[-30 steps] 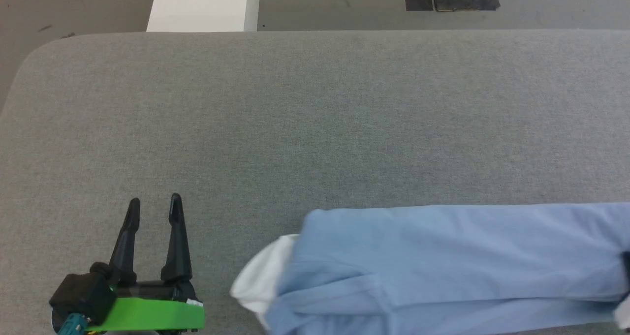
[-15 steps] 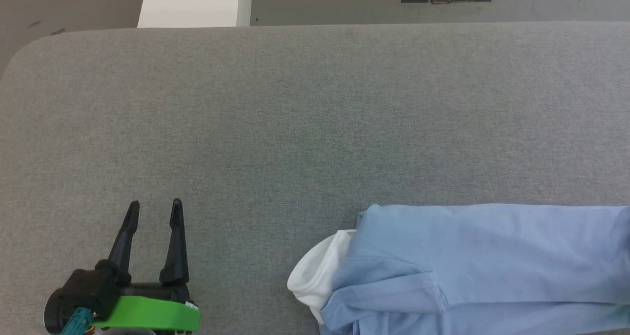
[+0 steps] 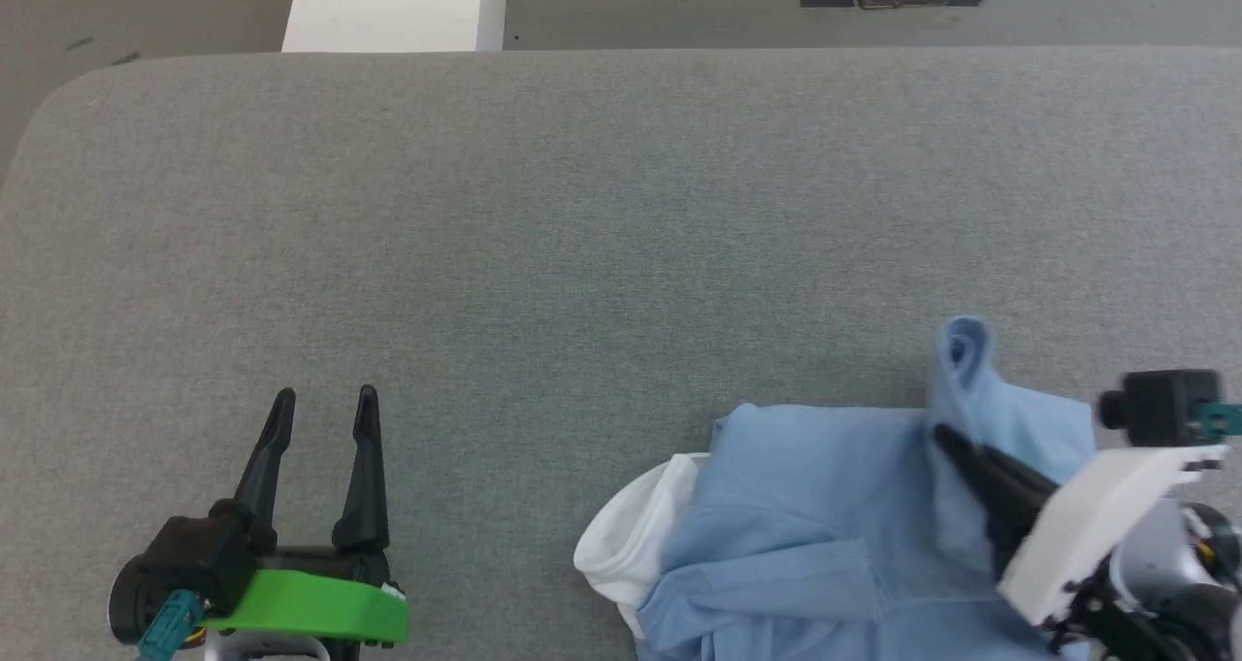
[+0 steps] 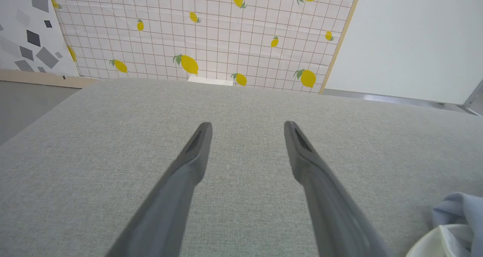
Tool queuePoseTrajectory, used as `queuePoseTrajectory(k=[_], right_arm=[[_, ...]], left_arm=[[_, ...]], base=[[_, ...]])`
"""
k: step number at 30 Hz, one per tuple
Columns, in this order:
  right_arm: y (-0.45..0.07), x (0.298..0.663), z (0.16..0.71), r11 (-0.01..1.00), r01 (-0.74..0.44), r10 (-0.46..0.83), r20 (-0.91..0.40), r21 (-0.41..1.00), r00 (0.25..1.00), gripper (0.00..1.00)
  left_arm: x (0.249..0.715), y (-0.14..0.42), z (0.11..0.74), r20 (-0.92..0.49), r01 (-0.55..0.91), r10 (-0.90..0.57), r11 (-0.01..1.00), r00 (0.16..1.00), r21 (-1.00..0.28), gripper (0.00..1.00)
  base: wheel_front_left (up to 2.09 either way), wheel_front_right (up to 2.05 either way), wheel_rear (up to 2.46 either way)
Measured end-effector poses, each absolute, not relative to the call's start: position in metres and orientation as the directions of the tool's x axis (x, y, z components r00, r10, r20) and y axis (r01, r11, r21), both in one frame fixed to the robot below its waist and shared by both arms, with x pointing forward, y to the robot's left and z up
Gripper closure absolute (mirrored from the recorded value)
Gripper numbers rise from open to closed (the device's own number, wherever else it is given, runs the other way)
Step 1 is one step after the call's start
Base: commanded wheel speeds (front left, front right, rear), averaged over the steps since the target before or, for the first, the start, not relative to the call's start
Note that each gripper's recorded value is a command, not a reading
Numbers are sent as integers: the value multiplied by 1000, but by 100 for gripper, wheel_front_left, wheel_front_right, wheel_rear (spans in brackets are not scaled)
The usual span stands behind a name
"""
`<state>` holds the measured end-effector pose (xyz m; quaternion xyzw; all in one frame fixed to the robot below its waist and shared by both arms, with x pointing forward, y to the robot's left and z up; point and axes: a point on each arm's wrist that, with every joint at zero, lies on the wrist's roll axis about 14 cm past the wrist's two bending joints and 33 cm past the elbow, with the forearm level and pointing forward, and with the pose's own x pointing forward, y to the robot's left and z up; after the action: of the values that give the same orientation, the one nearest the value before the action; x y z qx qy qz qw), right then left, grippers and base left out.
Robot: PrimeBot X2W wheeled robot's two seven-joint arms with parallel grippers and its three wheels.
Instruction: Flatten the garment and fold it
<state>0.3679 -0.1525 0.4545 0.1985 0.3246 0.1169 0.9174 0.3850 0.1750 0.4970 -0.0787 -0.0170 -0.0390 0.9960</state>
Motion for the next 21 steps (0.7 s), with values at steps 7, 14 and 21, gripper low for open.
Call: queuePoseTrajectory(k=[7, 14, 21], right_arm=[[-73, 363, 454, 818, -289, 554, -548, 497, 627, 100], [-20, 345, 429, 771, -420, 635, -620, 478, 460, 100], [-26, 345, 383, 822, -413, 553, -727, 394, 407, 100]], left_arm=[[385, 180, 497, 39, 66, -61, 986, 997, -152, 0], [383, 185, 496, 39, 45, -39, 986, 998, -161, 0], [380, 189, 491, 22, 22, -18, 986, 1000, -167, 0]], base=[[0, 0, 0], [0, 0, 0], [0, 0, 0]])
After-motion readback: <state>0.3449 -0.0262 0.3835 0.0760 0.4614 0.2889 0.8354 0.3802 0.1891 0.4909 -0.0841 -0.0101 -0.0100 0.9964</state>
